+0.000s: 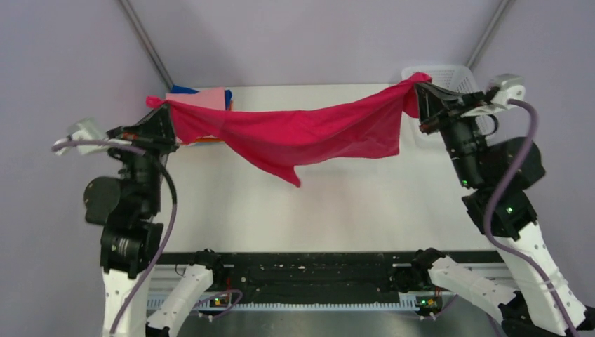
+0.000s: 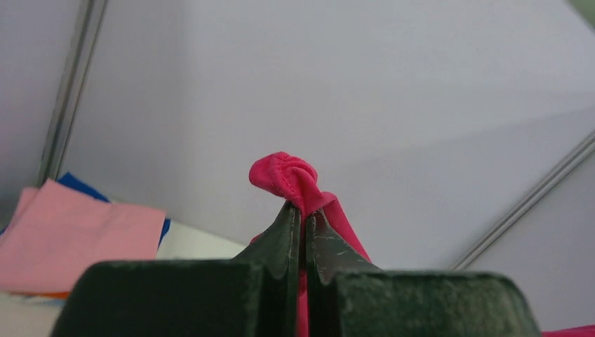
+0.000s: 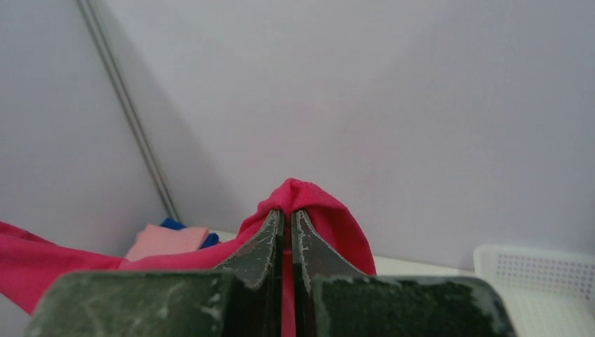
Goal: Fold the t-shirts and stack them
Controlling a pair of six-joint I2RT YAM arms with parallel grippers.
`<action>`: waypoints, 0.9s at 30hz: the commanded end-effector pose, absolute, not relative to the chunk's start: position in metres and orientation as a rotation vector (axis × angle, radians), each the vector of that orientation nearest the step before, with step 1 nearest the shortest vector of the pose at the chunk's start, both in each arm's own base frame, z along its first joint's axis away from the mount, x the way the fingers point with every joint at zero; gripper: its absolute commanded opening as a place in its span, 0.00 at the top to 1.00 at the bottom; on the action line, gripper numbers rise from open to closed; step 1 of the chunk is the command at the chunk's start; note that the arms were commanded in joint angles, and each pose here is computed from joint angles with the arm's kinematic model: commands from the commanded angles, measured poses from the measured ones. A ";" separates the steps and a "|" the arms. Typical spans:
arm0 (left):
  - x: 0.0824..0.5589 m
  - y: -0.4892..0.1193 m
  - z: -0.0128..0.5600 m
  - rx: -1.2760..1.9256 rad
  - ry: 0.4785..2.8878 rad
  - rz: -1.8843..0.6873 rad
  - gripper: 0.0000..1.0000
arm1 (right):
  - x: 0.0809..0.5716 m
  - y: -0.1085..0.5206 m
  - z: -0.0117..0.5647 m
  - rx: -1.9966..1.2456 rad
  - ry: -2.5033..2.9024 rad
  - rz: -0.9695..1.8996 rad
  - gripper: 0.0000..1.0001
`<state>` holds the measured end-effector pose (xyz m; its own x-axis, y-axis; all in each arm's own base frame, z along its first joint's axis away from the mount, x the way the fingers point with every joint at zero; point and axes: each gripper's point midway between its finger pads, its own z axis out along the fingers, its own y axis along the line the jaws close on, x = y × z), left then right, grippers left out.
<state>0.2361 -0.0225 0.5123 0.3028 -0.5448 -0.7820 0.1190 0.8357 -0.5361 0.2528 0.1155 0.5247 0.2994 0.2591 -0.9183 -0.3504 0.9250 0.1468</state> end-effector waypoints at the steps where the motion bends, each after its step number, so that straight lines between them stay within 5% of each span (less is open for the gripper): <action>1: 0.191 -0.008 0.558 -0.378 1.040 -0.428 1.00 | 0.199 0.112 0.576 -0.198 1.052 0.512 1.00; 8: 0.170 -0.007 0.581 -0.347 0.991 -0.445 1.00 | 0.180 0.093 0.597 -0.178 1.013 0.476 1.00; 14: 0.218 -0.016 0.553 -0.379 1.094 -0.436 1.00 | 0.245 0.078 0.569 -0.066 1.138 0.194 1.00; 19: 0.307 -0.011 0.456 -0.543 1.340 -0.294 1.00 | 0.327 0.071 0.508 0.018 1.274 -0.124 1.00; 24: 0.389 -0.003 0.285 -0.699 1.759 -0.092 1.00 | 0.433 0.075 0.383 0.027 1.516 -0.237 1.00; 25: 0.401 -0.002 0.251 -0.729 1.842 -0.081 0.96 | 0.453 0.082 0.350 0.005 1.576 -0.263 1.00; 27: 0.413 0.000 0.191 -0.822 2.011 -0.069 0.62 | 0.489 0.098 0.292 -0.043 1.678 -0.265 1.00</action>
